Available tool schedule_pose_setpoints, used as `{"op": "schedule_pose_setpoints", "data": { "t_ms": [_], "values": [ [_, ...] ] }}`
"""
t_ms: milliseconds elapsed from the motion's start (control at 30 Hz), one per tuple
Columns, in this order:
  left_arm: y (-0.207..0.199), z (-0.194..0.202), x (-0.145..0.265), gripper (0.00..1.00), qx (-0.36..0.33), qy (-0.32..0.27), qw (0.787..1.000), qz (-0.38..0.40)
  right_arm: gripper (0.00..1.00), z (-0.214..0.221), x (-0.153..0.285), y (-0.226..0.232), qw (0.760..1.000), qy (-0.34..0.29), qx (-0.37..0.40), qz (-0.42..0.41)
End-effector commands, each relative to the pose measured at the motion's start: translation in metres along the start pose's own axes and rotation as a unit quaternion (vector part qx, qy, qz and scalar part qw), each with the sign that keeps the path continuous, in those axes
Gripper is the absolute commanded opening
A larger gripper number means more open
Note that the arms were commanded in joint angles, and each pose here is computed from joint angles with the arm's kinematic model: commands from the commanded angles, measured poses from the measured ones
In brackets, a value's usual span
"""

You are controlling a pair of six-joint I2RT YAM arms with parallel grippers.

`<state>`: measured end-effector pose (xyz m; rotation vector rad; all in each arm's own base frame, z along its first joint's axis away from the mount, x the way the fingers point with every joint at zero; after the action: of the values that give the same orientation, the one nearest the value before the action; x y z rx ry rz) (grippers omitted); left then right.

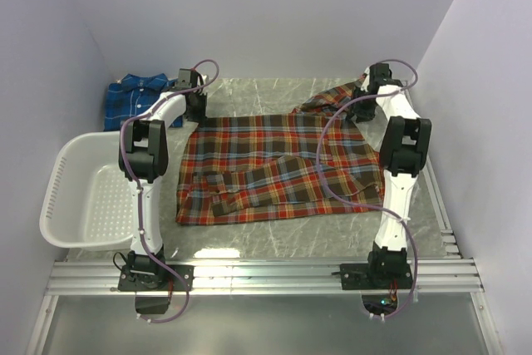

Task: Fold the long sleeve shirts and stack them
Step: Fold the shirt

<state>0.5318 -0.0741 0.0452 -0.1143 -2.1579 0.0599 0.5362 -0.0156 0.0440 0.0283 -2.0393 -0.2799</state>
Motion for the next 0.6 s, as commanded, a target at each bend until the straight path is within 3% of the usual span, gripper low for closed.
{"op": "schedule_pose_setpoints", "data": {
  "t_ms": [0,567],
  "values": [
    [0.003,-0.008,0.012,0.01,0.003,-0.007,1.0,-0.003,0.5,-0.012,0.002,0.011,1.0,-0.008,0.018,-0.015],
    [0.007,-0.003,0.011,0.01,-0.001,0.002,1.0,-0.017,0.51,-0.005,-0.02,0.031,0.999,0.014,0.05,-0.011]
  ]
}}
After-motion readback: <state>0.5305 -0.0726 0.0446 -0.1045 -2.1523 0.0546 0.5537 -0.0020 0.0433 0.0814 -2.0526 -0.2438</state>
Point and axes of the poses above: each gripper's point midway between its finger pads, its own x axis back along the fingers, its own y axis along the line the jaws close on, z = x × y, the point moved 2 cm from there along x, back along the fingers, and after that the axes turned 2 degrees about x, right-handed, at the moved point
